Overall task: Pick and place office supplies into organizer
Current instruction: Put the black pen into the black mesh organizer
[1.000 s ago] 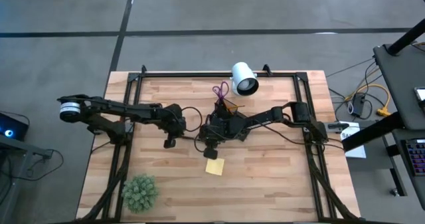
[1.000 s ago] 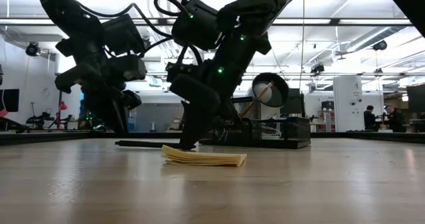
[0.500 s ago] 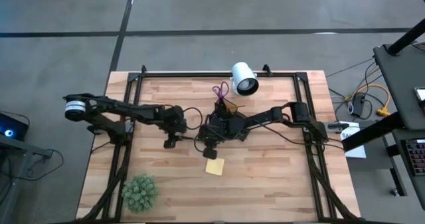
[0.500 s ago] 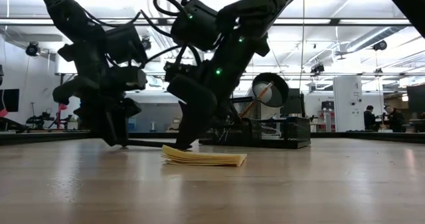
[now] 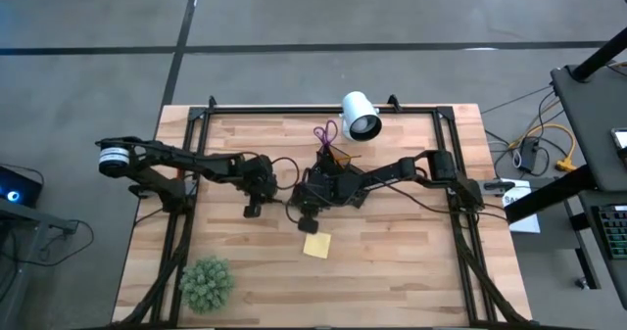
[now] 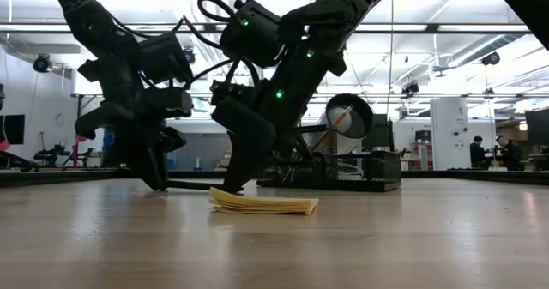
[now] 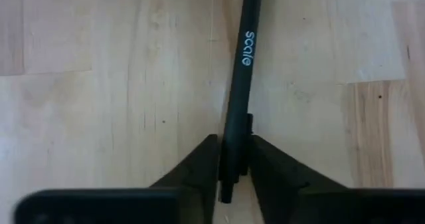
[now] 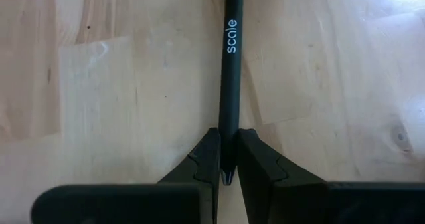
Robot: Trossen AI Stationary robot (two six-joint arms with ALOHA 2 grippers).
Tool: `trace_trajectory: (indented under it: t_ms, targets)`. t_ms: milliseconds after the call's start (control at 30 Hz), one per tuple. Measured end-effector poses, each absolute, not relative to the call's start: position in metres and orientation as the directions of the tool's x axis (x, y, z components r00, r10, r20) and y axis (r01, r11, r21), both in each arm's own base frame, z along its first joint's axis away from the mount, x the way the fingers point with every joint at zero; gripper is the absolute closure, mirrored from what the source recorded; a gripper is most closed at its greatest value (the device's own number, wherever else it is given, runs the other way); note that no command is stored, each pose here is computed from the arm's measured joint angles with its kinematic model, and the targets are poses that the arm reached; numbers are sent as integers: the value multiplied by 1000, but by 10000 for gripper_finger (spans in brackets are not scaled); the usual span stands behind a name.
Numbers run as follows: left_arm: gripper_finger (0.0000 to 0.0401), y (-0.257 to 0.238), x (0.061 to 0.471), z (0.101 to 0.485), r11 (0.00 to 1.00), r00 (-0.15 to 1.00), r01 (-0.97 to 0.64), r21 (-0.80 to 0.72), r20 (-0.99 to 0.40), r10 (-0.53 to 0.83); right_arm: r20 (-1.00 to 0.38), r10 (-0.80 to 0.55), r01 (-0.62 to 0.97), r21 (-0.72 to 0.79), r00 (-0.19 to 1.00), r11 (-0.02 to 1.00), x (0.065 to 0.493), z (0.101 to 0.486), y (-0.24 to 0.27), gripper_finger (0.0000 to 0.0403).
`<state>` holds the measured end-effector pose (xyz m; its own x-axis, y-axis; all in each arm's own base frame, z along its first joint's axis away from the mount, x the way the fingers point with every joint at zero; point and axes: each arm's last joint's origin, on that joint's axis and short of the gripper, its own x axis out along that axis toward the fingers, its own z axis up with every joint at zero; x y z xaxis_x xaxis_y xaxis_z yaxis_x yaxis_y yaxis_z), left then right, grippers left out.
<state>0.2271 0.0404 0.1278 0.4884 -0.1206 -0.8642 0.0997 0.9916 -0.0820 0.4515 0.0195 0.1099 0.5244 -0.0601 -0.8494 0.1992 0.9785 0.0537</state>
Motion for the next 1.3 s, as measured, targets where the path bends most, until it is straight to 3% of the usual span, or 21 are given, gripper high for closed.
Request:
trace_trajectory:
  t_ms: [100, 467, 567, 833, 1000, 1133, 1300]
  targets:
    - [373, 40, 227, 126, 990, 482, 109, -86, -867, -128, -847, -68, 204, 48, 528, 978, 452, 111, 19, 376]
    - [374, 41, 227, 134, 994, 452, 99, -54, -887, -94, -842, -121, 221, -2, 526, 975, 453, 123, 18, 353]
    - [374, 42, 221, 145, 997, 411, 74, -14, -910, -43, -871, -154, 235, -46, 467, 971, 446, 138, 18, 334]
    - [374, 47, 217, 208, 963, 446, 111, 244, -878, 171, -929, -260, 365, -154, 262, 918, 413, 177, 34, 296]
    - [374, 52, 218, 254, 858, 482, 189, 477, -807, 343, -903, -341, 404, -219, 260, 888, 384, 208, 72, 287]
    - [374, 58, 229, 283, 706, 496, 289, 646, -732, 466, -878, -417, 456, -280, 234, 845, 355, 222, 103, 290]
    - [374, 68, 261, 299, 516, 460, 452, 728, -685, 564, -875, -456, 533, -309, 166, 787, 327, 226, 131, 300]
